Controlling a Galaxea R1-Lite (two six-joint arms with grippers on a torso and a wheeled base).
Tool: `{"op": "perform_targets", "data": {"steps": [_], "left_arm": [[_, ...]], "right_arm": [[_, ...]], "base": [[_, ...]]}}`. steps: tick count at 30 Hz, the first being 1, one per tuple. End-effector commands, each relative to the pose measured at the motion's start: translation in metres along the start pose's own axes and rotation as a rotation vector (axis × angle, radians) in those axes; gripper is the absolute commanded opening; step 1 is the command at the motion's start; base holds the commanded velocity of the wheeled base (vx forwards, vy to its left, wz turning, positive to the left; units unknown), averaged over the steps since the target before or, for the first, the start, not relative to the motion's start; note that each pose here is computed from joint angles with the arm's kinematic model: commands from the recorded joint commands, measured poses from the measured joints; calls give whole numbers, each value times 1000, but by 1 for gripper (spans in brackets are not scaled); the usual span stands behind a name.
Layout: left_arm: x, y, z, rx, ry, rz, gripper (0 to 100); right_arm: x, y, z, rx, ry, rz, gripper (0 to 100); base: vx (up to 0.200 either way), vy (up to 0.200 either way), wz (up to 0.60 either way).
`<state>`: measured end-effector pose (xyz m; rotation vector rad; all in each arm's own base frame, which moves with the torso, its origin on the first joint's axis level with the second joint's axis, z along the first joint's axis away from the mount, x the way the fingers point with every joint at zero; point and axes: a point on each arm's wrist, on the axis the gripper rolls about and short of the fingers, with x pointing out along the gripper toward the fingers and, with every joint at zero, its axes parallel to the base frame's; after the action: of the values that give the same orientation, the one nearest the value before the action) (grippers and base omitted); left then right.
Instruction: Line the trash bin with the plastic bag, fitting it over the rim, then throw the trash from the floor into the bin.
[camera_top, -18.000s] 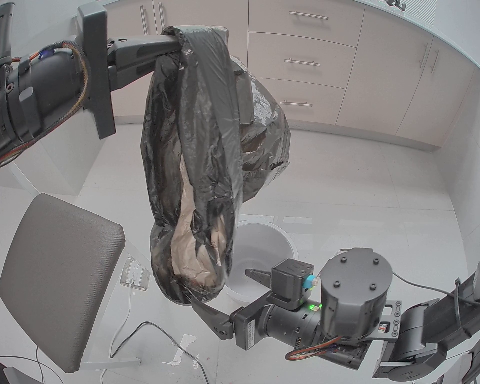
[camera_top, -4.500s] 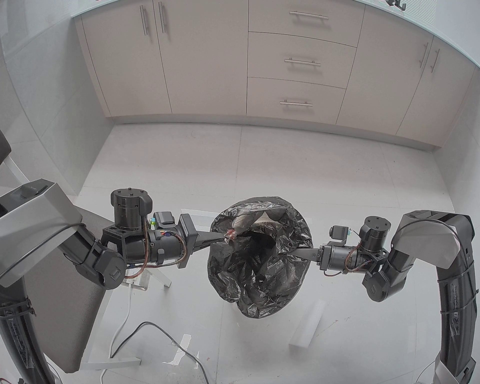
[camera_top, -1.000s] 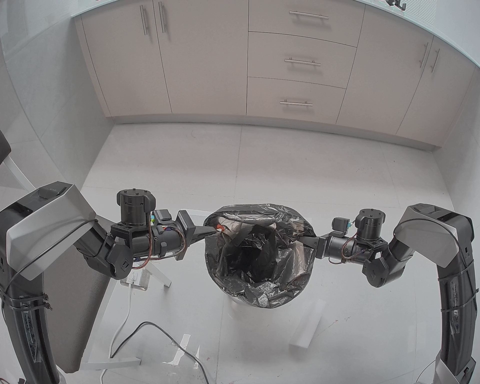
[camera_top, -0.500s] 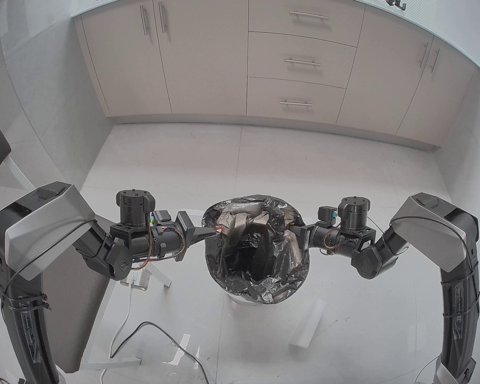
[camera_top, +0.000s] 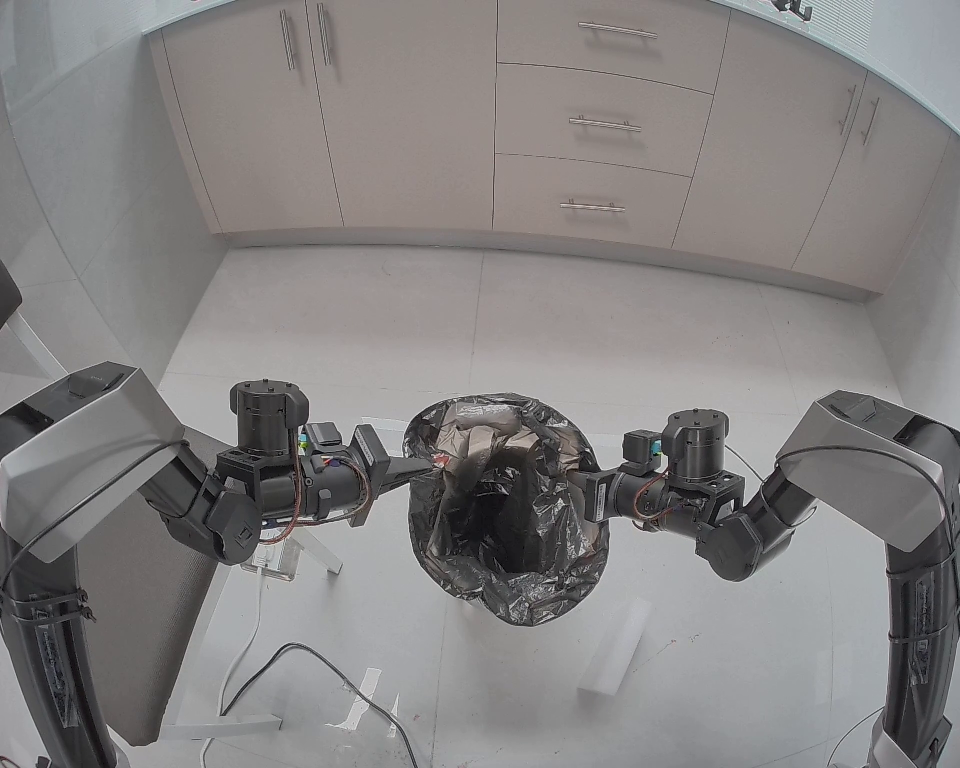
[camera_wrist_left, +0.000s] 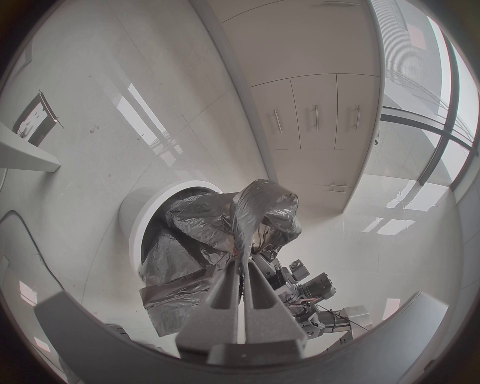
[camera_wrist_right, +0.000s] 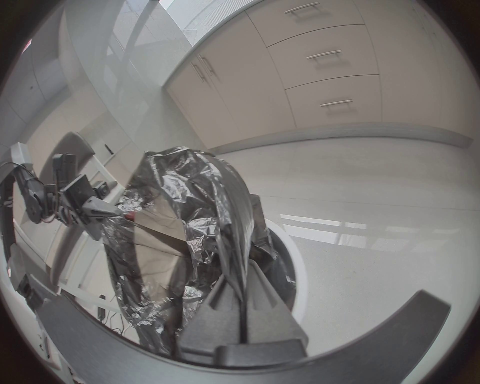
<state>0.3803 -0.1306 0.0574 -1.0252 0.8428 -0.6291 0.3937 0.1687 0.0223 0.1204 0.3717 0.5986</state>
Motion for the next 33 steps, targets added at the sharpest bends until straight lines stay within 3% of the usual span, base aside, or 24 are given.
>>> {"op": "perform_targets", "data": {"steps": [1, 8, 16, 33], "left_arm": [[-1, -3, -1, 3, 1, -4, 0], [1, -4, -5, 10, 12, -5, 0], [6, 3, -16, 96, 49, 18, 0], [8, 6, -19, 95, 58, 22, 0]], "right_arm": [[-6, 1, -1, -7, 7, -35, 0], [-7, -7, 1, 1, -6, -86, 0], [0, -14, -11, -3, -21, -93, 0], [-2, -18, -17, -1, -21, -141, 0]], "base": [[0, 0, 0], [0, 0, 0], [0, 0, 0], [0, 0, 0]]}}
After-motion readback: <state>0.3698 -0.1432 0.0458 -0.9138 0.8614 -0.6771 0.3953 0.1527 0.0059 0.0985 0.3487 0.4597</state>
